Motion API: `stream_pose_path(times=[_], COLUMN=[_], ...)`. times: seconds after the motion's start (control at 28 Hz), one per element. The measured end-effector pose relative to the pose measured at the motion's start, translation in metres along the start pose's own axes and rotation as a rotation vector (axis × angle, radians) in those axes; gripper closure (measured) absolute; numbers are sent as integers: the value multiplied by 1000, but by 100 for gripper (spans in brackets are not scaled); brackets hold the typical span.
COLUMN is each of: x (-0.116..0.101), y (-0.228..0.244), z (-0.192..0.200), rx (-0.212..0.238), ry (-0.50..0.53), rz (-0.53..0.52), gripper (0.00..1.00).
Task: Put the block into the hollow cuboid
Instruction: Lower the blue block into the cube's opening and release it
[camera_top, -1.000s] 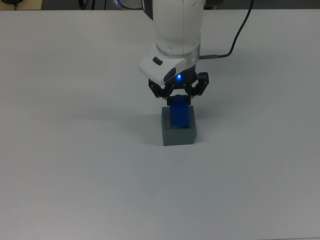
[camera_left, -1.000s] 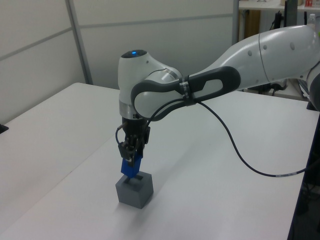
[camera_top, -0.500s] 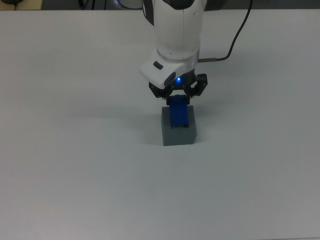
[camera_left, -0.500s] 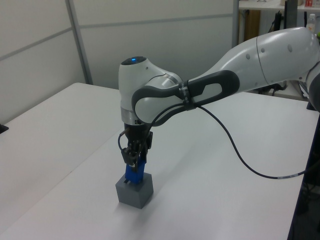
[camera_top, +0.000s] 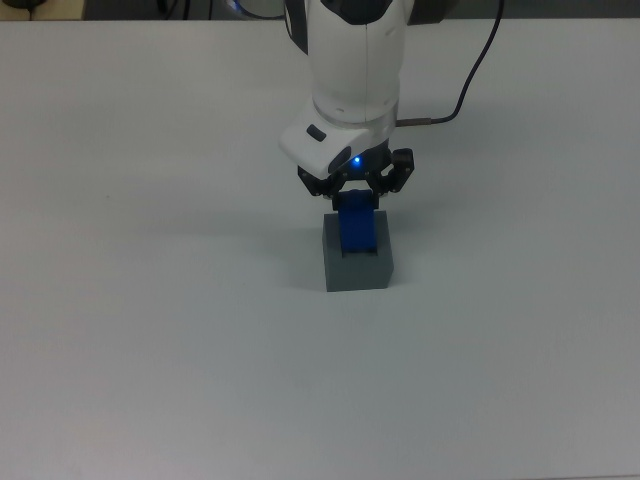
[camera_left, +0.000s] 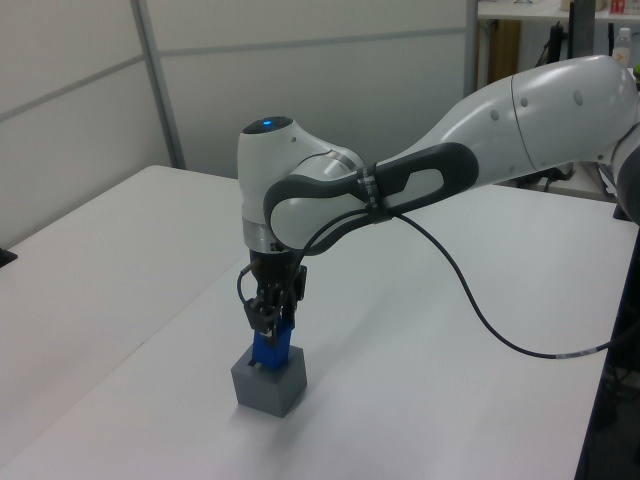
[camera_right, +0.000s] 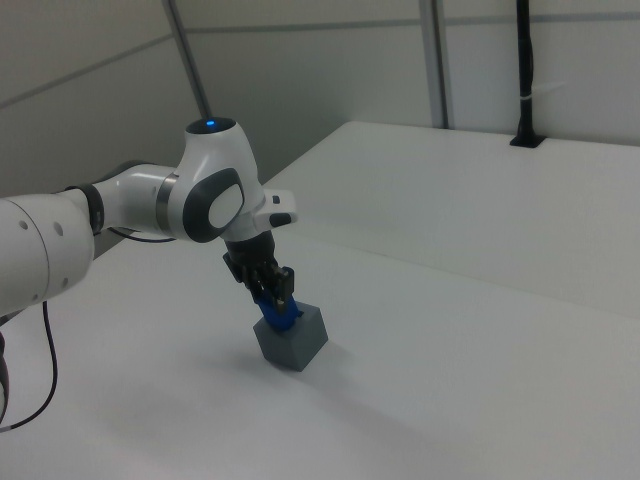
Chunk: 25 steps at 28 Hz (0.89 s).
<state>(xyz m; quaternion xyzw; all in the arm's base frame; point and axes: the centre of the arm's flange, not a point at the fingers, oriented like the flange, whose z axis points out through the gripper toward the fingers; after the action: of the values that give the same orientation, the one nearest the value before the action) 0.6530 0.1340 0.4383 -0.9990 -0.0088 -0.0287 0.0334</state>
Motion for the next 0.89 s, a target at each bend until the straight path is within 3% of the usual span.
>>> stream_pose_path(times=[0.89], x=[2], y=[0], z=[-1], rx=[2], ry=[9], rz=[1], gripper=[48])
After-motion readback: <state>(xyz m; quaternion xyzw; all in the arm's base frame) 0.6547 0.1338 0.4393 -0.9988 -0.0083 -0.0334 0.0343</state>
